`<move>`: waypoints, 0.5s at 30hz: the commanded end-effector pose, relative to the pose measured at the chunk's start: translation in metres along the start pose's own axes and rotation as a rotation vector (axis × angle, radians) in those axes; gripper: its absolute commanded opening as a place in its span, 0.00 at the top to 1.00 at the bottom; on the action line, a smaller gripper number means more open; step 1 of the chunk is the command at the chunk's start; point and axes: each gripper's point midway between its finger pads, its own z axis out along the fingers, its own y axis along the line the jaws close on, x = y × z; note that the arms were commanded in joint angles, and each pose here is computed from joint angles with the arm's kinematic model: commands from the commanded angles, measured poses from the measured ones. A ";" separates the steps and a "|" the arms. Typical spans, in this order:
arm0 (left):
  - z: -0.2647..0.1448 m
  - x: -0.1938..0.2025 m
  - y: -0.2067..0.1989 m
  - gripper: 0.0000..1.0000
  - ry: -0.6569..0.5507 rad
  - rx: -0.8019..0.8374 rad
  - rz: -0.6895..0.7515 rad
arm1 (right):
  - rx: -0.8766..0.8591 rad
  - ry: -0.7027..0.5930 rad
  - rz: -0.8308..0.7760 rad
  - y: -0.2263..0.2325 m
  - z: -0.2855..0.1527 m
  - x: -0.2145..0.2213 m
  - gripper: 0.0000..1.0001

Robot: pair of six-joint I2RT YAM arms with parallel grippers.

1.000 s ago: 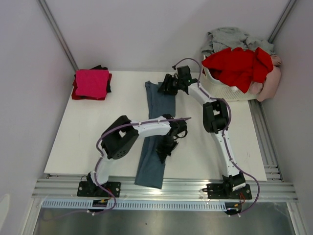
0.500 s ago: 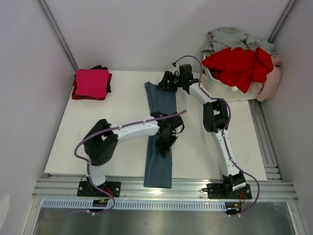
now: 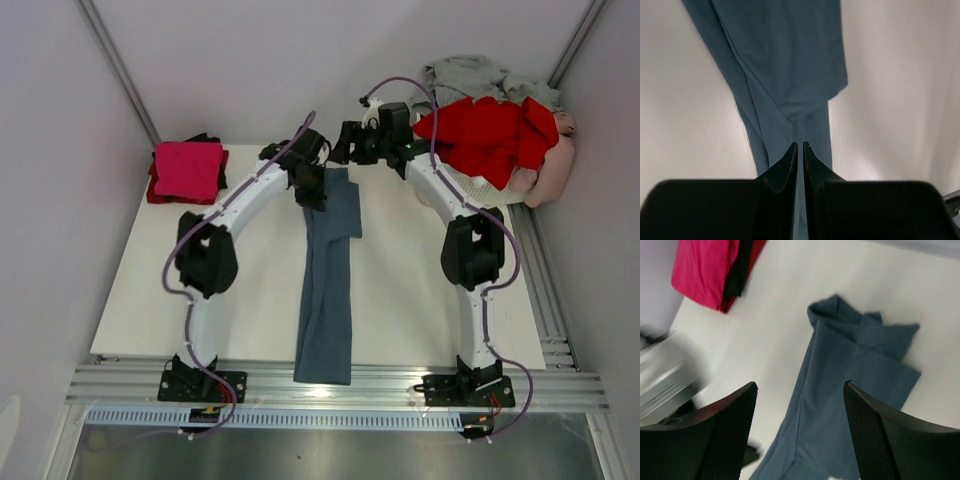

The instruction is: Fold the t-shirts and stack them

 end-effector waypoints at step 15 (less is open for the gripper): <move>0.081 -0.005 0.086 0.85 0.211 -0.116 -0.171 | 0.232 0.071 0.005 0.019 -0.083 0.082 0.27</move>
